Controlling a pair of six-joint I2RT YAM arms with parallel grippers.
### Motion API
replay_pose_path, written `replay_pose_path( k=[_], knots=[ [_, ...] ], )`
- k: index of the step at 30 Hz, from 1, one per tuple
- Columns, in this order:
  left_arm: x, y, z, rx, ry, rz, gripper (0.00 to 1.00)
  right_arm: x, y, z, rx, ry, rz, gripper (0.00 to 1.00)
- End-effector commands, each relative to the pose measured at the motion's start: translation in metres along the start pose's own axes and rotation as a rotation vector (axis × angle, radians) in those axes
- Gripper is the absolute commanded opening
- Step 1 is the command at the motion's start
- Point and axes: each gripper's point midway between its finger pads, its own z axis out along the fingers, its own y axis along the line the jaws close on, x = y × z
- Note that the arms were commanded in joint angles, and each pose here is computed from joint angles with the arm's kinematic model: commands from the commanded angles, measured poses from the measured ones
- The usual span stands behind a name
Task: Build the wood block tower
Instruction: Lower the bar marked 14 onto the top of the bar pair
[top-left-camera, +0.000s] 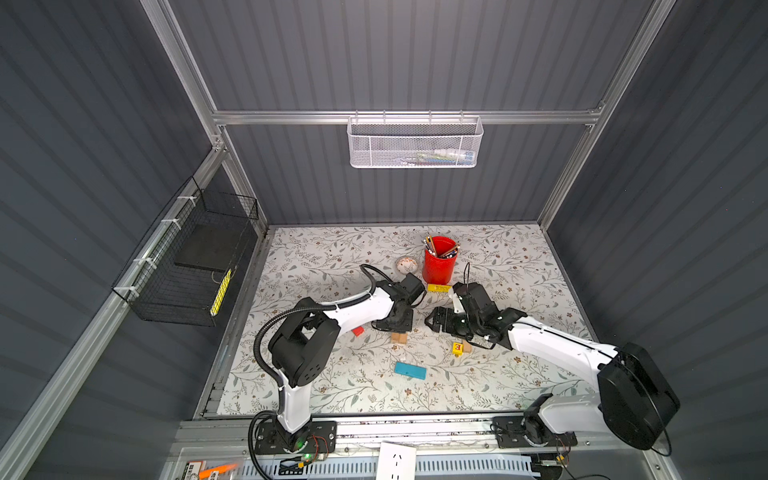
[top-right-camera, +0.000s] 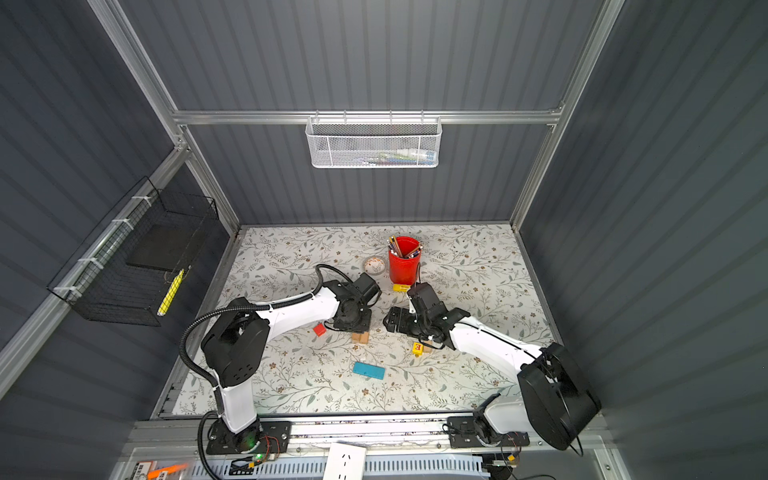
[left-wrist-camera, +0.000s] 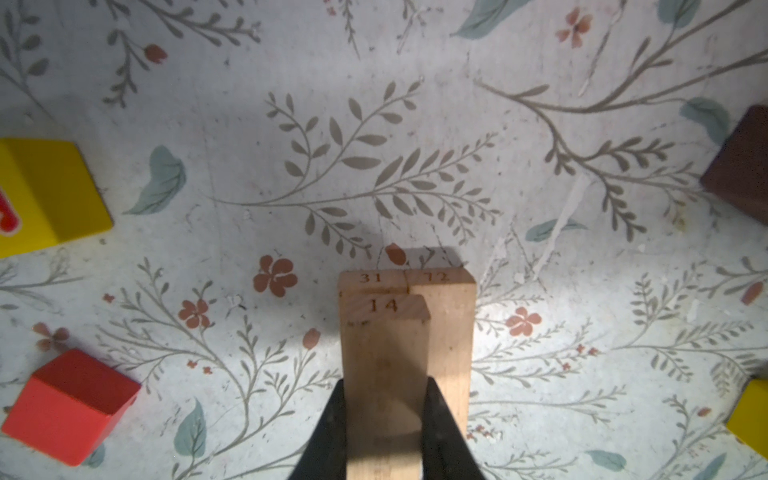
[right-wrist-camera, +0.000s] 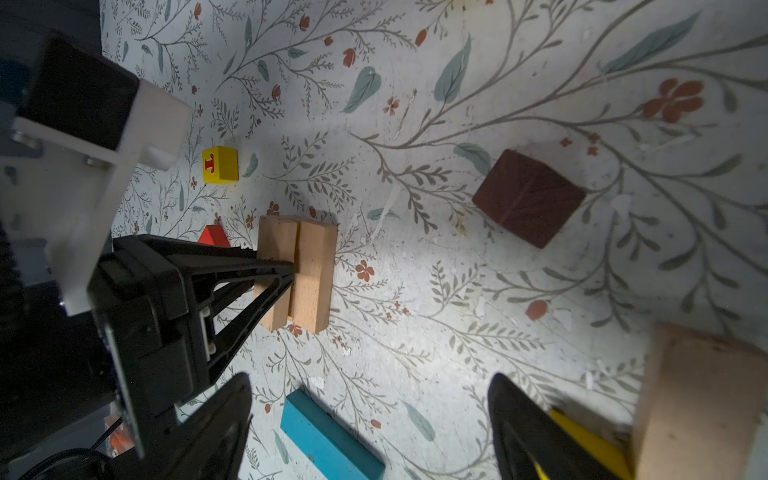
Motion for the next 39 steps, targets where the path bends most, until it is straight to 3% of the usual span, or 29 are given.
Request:
replay_pose_path(
  k=[1,26,39],
  knots=[
    [0.005,0.010,0.008,-0.034,0.023,-0.005,0.17,-0.003,0.001,-0.002,-0.008,-0.014,-0.009,0.88],
    [0.004,0.008,0.009,0.000,0.032,-0.034,0.27,-0.003,0.001,-0.002,-0.011,-0.015,-0.008,0.89],
    [0.003,0.005,-0.001,0.032,0.021,-0.039,0.38,-0.004,0.004,-0.004,-0.019,-0.019,-0.009,0.89]
  ],
)
